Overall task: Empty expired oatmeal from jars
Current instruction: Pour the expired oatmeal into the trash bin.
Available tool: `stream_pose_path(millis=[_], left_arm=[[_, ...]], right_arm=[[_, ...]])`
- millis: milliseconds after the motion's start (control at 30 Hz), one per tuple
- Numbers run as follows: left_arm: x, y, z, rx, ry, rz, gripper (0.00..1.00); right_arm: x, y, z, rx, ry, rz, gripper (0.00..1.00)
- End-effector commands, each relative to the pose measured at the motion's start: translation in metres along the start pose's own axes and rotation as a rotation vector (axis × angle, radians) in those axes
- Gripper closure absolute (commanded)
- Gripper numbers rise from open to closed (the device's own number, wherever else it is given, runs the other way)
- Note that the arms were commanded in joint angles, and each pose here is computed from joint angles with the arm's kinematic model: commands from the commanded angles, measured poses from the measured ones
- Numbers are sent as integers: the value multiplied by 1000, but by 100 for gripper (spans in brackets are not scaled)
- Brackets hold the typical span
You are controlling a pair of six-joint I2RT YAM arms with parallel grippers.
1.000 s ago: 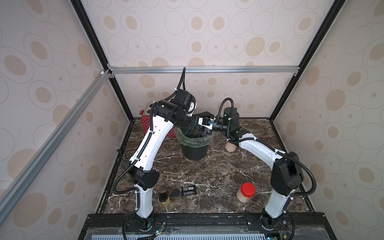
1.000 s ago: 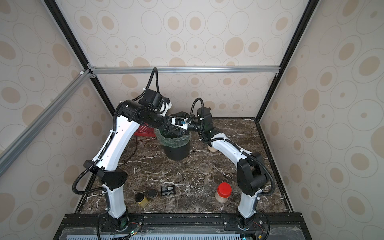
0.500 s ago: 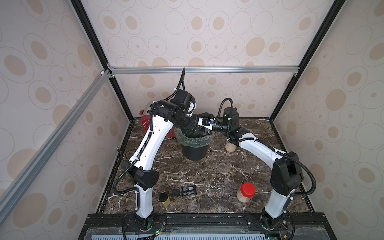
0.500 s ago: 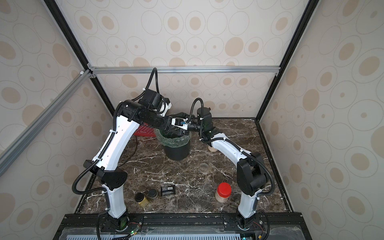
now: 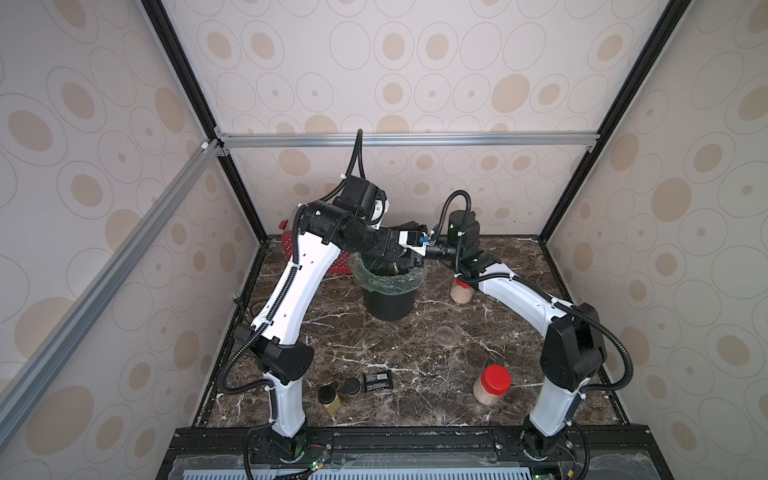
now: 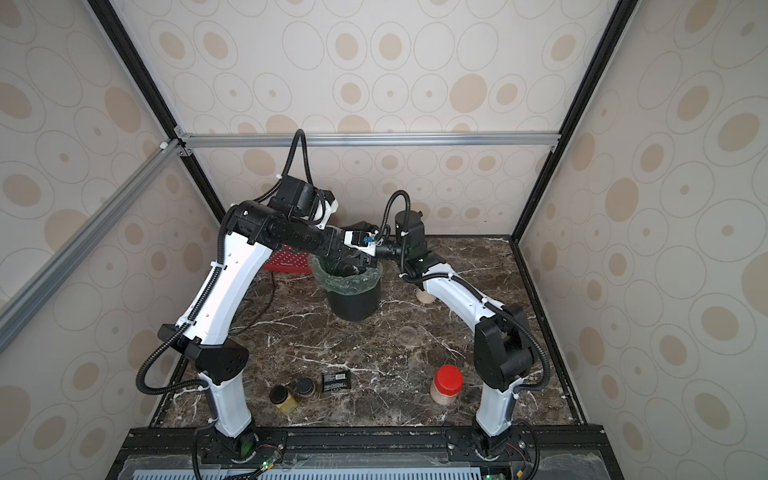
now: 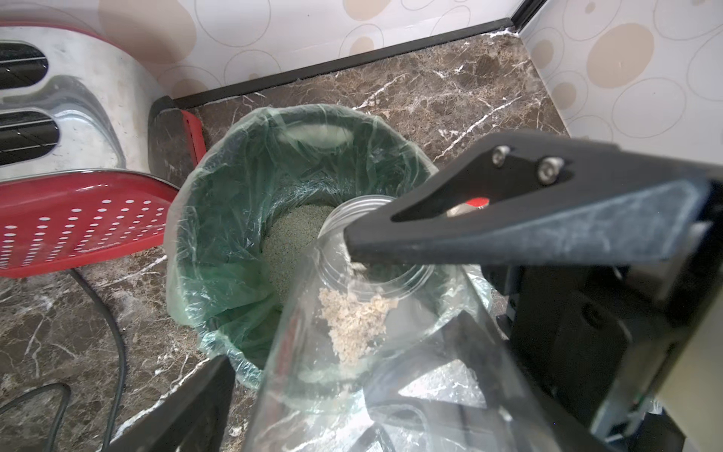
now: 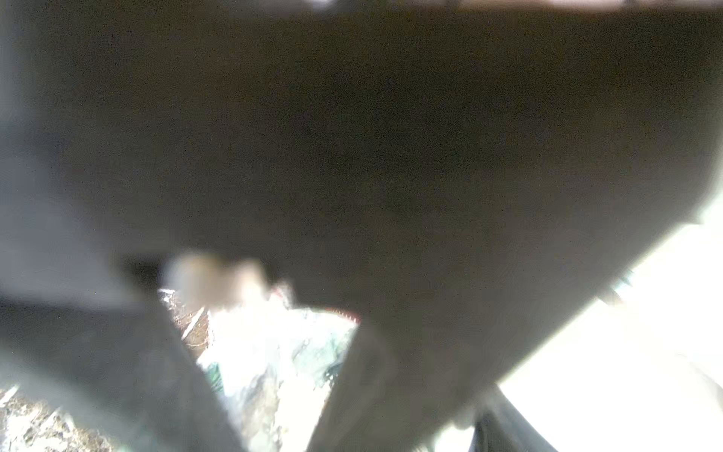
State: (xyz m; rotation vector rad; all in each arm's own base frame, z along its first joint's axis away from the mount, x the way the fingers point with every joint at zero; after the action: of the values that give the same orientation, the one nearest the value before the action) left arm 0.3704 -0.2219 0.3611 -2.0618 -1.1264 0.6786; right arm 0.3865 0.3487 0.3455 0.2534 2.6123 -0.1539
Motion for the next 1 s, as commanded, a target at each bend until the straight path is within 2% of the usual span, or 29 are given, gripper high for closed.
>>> stream_pose_path(millis=[0, 200, 367, 700, 967], left_arm=[[-13, -21, -13, -94, 44, 46, 1], [-15, -31, -17, -153, 59, 54, 1], [-22, -38, -13, -177, 137, 90, 1], [-30, -50, -15, -269, 191, 136, 1], [-17, -83, 0, -394, 159, 46, 1]], right_arm=[[4, 6, 16, 28, 51, -21, 55], [-2, 3, 20, 31, 73, -6, 56], [-7, -1, 21, 23, 82, 5, 56], [-13, -4, 23, 16, 113, 27, 58], [-30, 0, 9, -53, 225, 66, 62]])
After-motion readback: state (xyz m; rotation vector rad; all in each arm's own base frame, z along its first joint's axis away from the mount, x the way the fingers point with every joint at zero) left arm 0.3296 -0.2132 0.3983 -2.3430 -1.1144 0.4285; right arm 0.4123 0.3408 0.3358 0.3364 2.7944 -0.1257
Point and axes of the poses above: each gripper's point midway between its finger pads, its own y axis out along the fingers, its own x axis along the line the jaws close on, z = x × y, the point moved 2 cm from there along -y, back along the fingers, and after that the axes turned 6 degrees about y, right-handed, at the moved point
